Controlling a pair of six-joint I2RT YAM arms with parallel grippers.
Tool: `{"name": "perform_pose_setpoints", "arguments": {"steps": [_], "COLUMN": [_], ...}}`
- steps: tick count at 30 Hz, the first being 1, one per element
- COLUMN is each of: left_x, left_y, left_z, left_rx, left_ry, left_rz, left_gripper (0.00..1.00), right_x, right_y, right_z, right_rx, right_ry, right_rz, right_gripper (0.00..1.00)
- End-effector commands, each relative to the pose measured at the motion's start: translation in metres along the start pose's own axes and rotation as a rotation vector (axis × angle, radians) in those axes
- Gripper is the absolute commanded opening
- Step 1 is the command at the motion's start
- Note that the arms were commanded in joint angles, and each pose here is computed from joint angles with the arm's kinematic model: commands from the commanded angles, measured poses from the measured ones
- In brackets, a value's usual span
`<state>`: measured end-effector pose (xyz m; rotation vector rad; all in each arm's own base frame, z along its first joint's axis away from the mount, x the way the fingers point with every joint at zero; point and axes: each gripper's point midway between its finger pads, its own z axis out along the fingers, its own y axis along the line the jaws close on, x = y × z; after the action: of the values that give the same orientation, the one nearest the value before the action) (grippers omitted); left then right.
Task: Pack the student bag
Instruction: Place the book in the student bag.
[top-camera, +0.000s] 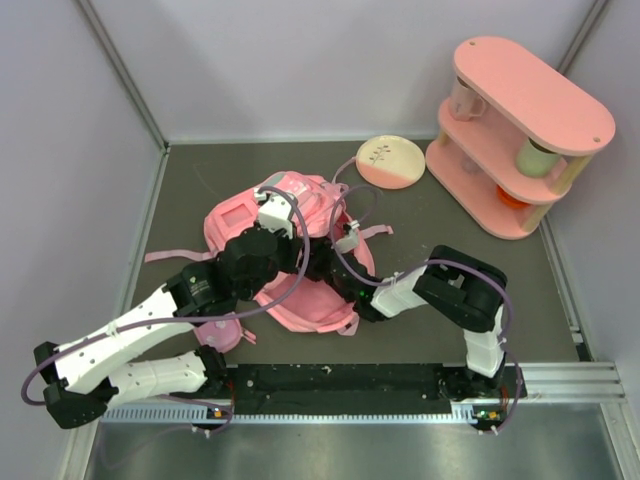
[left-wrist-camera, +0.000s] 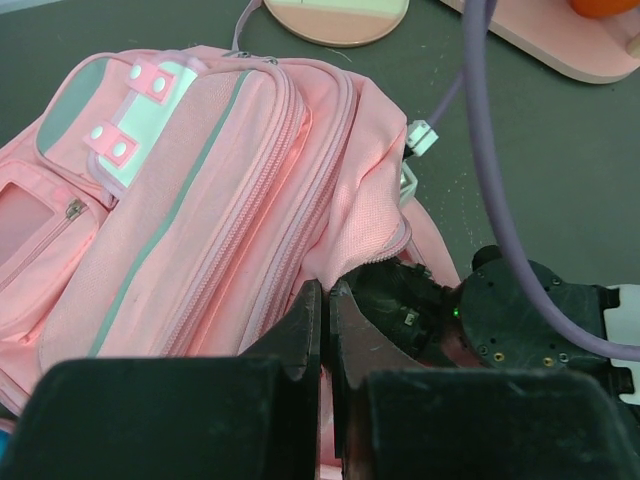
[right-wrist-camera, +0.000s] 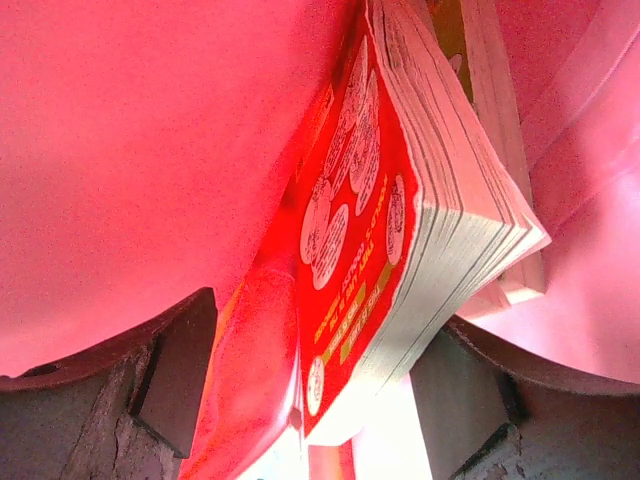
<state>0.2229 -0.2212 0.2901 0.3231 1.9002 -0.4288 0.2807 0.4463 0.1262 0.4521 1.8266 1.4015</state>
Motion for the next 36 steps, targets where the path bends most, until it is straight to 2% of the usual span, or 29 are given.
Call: {"name": "perform_pose_setpoints", "arguments": {"steps": [1,4,5,7,8,10,14,15,22,24,25,28,31,36], "left_x": [-0.038,-0.039,-0.038,-0.037,-0.036,-0.036,-0.037,-0.037,-0.034,-0.032,-0.032,-0.029,-0.027,-0.024], "left_y": [-0.001,0.000,0.000,-0.001,-0.001,-0.001,-0.001,-0.002,-0.011,-0.014,-0.013,-0.013,-0.010,-0.010], "left_z": [-0.010,-0.010,-0.010,-0.009,-0.009,-0.009,-0.011,-0.011,-0.015,-0.017,-0.018,-0.018,-0.017,-0.013], "left_rx": [0.014,0.013,0.013,0.014,0.017,0.018,0.022,0.025,0.080,0.105,0.105,0.103,0.093,0.084], "left_ry": [-0.145,-0.152,-0.151,-0.148,-0.144,-0.144,-0.148,-0.149,-0.125,-0.118,-0.120,-0.112,-0.108,-0.108], "left_rz": [-0.091,-0.095,-0.096,-0.092,-0.092,-0.092,-0.100,-0.103,-0.120,-0.124,-0.126,-0.127,-0.123,-0.114], "left_gripper": [0.00,0.00,0.00,0.00,0.00,0.00,0.00,0.00,0.00,0.00,0.00,0.00,0.00,0.00], "right_x": [-0.010,-0.009,-0.008,-0.004,-0.003,-0.005,-0.009,-0.011,-0.020,-0.015,-0.011,0.004,0.013,0.012], "right_y": [-0.003,-0.002,-0.001,-0.002,-0.002,-0.003,-0.004,-0.002,0.037,0.045,0.045,0.035,0.014,-0.009], "right_z": [-0.015,-0.016,-0.016,-0.015,-0.015,-0.019,-0.022,-0.021,0.011,0.022,0.024,0.025,0.011,-0.014], "right_rx": [0.037,0.033,0.026,0.024,0.026,0.036,0.068,0.063,0.006,0.002,0.002,0.009,0.052,0.088], "right_ry": [-0.030,-0.018,-0.016,0.002,0.002,-0.019,-0.036,-0.042,-0.091,-0.079,-0.068,-0.028,0.004,0.023], "right_rz": [-0.026,-0.032,-0.028,-0.016,-0.014,-0.018,-0.006,-0.002,0.010,0.014,0.019,0.014,-0.007,-0.058], "right_gripper": [0.73,0.56,0.43,0.29,0.19,0.17,0.01,0.00,0.03,0.16,0.32,0.53,0.63,0.65]}}
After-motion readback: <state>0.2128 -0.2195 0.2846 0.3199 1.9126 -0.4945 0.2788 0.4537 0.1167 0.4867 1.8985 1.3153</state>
